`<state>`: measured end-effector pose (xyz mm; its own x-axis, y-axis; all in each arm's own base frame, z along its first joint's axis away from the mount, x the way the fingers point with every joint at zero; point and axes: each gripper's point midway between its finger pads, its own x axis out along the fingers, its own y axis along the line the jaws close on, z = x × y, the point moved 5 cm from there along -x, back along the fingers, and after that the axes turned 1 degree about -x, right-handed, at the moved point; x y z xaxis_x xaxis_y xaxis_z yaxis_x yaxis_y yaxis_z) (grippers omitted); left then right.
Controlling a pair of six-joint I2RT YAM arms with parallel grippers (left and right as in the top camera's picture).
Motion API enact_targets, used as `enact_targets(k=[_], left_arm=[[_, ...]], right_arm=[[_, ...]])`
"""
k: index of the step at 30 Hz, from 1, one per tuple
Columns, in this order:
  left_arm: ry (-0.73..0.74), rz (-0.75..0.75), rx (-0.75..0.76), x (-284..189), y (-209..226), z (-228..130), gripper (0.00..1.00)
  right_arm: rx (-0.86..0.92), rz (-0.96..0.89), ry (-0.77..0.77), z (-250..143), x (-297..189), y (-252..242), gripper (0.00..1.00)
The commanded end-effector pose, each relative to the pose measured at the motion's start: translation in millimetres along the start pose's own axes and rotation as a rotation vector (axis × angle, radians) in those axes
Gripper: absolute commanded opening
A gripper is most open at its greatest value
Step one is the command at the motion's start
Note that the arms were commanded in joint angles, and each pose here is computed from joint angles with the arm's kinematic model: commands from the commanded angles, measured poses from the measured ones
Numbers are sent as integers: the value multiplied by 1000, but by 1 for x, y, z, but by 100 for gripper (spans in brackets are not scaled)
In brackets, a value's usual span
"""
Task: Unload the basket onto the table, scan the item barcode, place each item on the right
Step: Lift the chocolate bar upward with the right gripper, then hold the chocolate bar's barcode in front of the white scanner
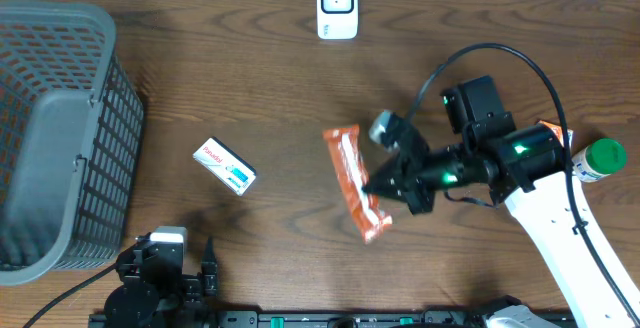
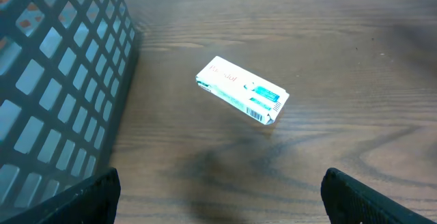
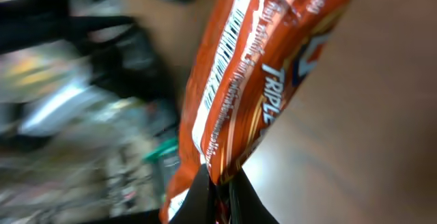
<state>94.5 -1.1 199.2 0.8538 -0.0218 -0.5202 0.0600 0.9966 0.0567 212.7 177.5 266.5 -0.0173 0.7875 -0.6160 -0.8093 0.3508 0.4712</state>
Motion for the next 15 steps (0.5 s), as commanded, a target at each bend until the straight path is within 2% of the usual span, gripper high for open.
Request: enact_targets(k=[1, 6, 12, 15], left_arm=[[-4, 1, -4, 0, 0, 0, 93], [-4, 1, -4, 0, 0, 0, 93], [-4, 1, -4, 0, 0, 0, 93], [-4, 1, -4, 0, 0, 0, 93]], right_arm=[[137, -289, 41, 0, 0, -37, 1], [157, -414, -21, 20, 8, -69, 1], [156, -434, -69, 38, 33, -107, 1], [169, -506, -82, 51, 39, -132, 1]])
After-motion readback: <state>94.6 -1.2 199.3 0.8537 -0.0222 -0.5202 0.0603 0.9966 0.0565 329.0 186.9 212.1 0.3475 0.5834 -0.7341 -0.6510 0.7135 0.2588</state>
